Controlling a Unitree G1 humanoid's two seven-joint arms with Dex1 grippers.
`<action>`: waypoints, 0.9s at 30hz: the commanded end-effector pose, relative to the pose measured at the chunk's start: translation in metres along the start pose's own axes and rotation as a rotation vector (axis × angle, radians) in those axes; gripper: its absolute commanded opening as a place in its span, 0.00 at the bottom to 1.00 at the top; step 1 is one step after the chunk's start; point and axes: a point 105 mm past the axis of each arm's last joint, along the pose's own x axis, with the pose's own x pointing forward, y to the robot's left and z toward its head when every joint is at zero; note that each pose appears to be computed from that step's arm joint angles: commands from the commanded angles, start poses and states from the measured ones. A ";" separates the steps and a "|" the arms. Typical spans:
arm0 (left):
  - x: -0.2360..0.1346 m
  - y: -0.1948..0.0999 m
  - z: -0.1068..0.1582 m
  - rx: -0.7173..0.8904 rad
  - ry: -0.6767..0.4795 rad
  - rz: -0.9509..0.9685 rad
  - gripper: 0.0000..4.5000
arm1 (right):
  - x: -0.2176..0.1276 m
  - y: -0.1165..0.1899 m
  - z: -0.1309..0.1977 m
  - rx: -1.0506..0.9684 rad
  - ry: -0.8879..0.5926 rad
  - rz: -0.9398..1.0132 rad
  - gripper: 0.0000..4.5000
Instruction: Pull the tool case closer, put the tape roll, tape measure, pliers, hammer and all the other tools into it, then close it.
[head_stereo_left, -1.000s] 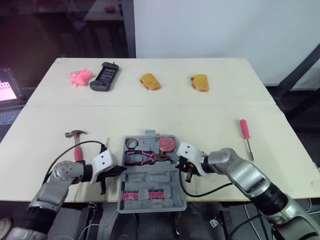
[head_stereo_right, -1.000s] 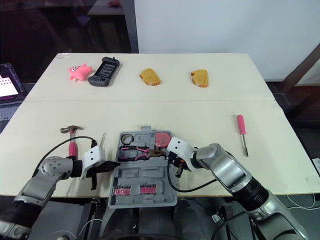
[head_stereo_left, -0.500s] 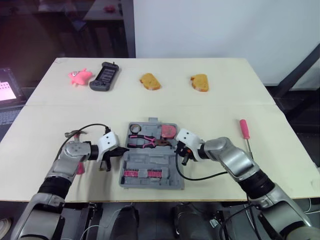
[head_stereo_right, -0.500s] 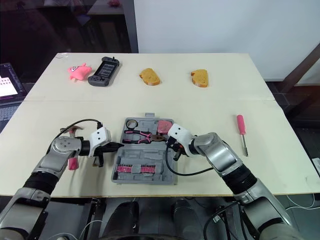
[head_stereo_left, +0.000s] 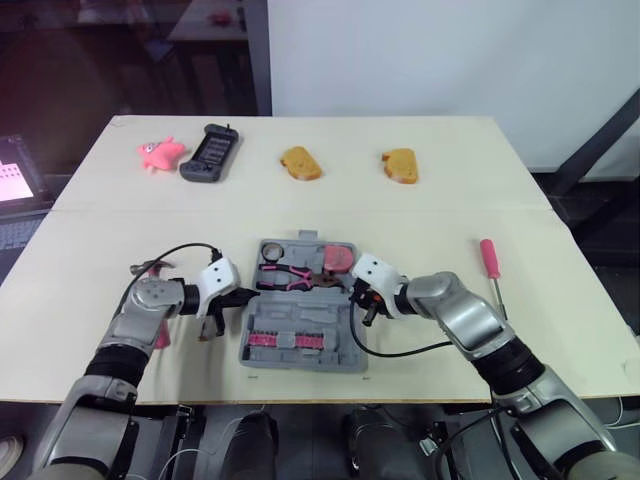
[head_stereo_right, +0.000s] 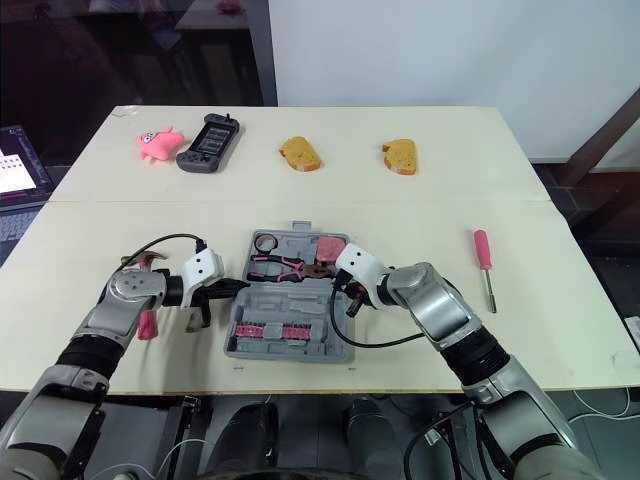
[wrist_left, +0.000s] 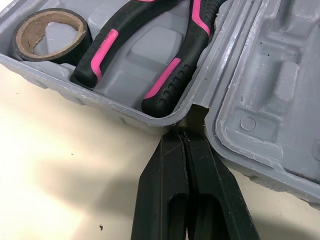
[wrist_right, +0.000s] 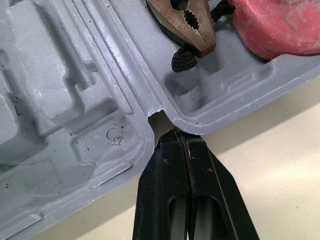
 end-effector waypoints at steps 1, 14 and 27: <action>0.012 -0.015 0.010 0.026 -0.041 -0.058 0.01 | 0.003 0.007 0.005 -0.010 -0.019 0.025 0.00; 0.010 -0.026 0.005 0.000 -0.029 -0.074 0.01 | 0.003 0.025 -0.002 0.017 -0.001 0.066 0.00; 0.011 -0.031 0.004 -0.010 -0.026 -0.093 0.01 | 0.003 0.031 -0.005 0.032 0.008 0.067 0.00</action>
